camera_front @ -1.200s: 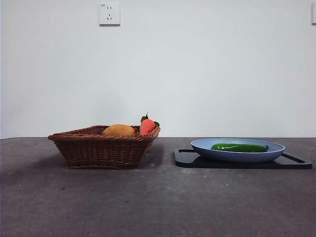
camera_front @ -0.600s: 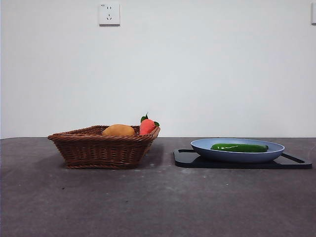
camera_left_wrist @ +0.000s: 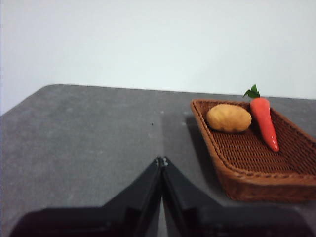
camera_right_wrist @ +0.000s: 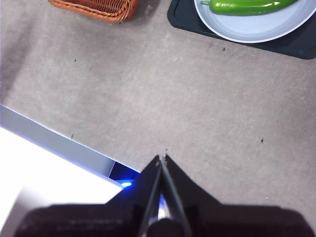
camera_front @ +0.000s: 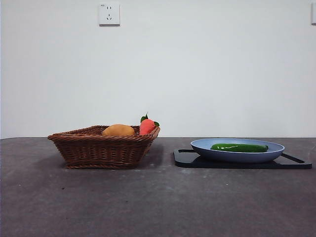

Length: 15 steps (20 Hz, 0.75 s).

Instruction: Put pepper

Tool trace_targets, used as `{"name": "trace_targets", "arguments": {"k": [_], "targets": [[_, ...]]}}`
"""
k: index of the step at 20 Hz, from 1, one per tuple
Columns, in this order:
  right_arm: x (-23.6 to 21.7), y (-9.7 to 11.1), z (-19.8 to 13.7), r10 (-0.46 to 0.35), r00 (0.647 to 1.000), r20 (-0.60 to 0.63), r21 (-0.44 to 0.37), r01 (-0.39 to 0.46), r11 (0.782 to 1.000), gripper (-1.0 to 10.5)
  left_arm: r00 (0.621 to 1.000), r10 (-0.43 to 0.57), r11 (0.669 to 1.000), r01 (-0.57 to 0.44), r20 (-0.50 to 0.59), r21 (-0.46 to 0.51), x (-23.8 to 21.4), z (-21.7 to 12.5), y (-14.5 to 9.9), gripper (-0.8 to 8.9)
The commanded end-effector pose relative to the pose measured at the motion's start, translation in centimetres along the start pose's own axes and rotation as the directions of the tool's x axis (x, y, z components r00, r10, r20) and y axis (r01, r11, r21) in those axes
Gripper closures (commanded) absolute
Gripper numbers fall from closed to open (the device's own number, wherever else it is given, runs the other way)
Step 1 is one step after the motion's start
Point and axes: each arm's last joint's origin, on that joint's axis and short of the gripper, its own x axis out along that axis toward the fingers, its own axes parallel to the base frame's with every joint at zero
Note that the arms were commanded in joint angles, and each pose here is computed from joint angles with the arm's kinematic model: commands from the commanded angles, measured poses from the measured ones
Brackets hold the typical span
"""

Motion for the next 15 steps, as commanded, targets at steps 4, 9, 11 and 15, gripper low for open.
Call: {"name": "trace_targets", "arguments": {"k": [4, 9, 11, 15], "targets": [[-0.3, 0.1, 0.3, -0.001, 1.000, 0.016, -0.003, 0.001, 1.000, 9.4, 0.995, 0.012, 1.000, -0.013, -0.098, -0.016, -0.1, -1.2, 0.1, 8.05], [-0.3, 0.1, 0.3, -0.001, 1.000, 0.016, -0.003, 0.001, 1.000, 9.4, 0.988, 0.014, 1.000, -0.018, -0.154, -0.021, -0.1, -1.8, 0.2, 8.05], [-0.3, 0.1, 0.3, -0.001, 1.000, 0.016, -0.003, 0.001, 1.000, 9.4, 0.990, 0.013, 1.000, -0.016, -0.139, -0.020, -0.1, -1.6, 0.2, 8.05], [-0.3, 0.1, 0.3, -0.001, 1.000, 0.016, -0.003, 0.001, 1.000, 9.4, 0.990, 0.013, 1.000, -0.016, -0.140, -0.020, -0.1, -1.6, 0.2, 8.05]]}}
